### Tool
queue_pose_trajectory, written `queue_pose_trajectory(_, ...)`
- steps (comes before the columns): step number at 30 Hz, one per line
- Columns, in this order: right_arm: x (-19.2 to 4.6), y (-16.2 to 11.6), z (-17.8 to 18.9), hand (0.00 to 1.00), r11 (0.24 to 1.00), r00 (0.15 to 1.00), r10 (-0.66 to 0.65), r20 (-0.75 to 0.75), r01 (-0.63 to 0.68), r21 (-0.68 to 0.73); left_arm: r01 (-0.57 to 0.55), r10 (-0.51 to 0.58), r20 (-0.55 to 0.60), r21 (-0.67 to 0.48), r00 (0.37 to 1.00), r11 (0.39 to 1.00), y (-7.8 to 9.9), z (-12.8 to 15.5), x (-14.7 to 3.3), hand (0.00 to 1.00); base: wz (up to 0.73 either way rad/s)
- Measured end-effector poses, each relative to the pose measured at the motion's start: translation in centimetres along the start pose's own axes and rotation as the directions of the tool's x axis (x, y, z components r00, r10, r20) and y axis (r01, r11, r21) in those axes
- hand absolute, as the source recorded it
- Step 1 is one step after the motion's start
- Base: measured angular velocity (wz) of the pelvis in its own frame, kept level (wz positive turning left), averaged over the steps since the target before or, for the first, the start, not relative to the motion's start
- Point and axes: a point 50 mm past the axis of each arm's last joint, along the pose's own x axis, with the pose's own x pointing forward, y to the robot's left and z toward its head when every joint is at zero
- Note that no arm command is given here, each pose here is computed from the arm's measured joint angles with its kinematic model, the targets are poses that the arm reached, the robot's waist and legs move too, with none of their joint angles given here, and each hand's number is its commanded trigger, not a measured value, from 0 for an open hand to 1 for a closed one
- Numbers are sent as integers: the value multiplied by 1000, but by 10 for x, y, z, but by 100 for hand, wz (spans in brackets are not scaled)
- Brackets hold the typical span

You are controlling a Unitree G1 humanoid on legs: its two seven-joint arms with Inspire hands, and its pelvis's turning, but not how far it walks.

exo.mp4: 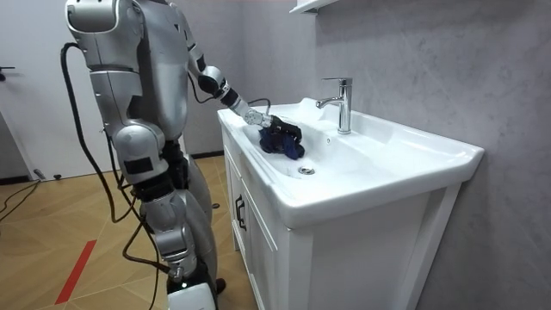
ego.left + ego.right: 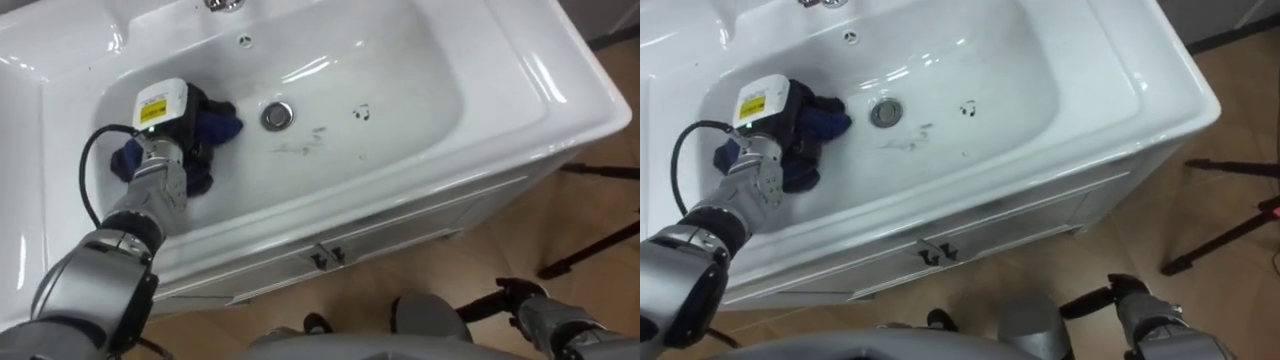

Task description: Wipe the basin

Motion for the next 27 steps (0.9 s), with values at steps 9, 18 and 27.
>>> queue_pose_trajectory(9,0,-6,-12,0,1000,999,-17,-40,18,25,30,-31,-43,-14,999,999,-5,-9,-4,100,0)
queue_pose_trajectory(18,-1,-8,-22,0,996,998,-30,-62,35,78,66,-69,-69,-39,995,997,-22,-19,-18,100,-2)
queue_pose_trajectory(27,-1,-6,-32,0,990,997,-3,-75,13,143,84,-93,-111,-81,989,993,-33,-14,-23,100,1)
